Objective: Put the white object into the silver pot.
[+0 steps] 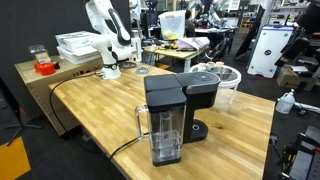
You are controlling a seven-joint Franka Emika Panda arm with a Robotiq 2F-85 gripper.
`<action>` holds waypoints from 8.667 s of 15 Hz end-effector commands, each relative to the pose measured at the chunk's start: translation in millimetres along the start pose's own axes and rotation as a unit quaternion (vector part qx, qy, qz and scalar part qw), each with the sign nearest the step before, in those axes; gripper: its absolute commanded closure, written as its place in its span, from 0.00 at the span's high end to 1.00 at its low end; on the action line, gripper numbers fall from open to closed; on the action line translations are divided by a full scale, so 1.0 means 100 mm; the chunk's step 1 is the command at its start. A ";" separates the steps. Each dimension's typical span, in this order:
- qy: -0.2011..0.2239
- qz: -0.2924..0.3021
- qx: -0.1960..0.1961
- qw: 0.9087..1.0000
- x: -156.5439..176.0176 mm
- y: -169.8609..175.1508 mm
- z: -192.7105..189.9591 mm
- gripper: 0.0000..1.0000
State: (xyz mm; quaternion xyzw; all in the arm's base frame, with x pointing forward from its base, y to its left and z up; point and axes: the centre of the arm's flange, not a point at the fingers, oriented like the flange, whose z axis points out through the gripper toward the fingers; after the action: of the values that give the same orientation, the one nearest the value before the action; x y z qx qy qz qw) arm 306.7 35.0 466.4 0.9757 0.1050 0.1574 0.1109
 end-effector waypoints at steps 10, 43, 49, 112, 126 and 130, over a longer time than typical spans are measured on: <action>-0.002 0.056 0.028 0.998 0.23 0.48 0.09 1.00; -0.035 0.097 0.033 0.994 1.12 1.23 0.34 1.00; -0.040 0.117 0.024 0.992 1.31 1.32 0.30 1.00; -0.115 0.325 0.017 0.939 2.44 1.93 1.65 1.00; -0.151 0.372 0.078 0.913 2.27 1.91 1.79 1.00; -0.156 0.366 0.055 0.916 2.20 2.00 1.88 1.00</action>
State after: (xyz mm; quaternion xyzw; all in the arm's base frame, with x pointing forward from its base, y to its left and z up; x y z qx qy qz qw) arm 607.8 -129.8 409.5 0.9624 -0.2693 0.0342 -0.0052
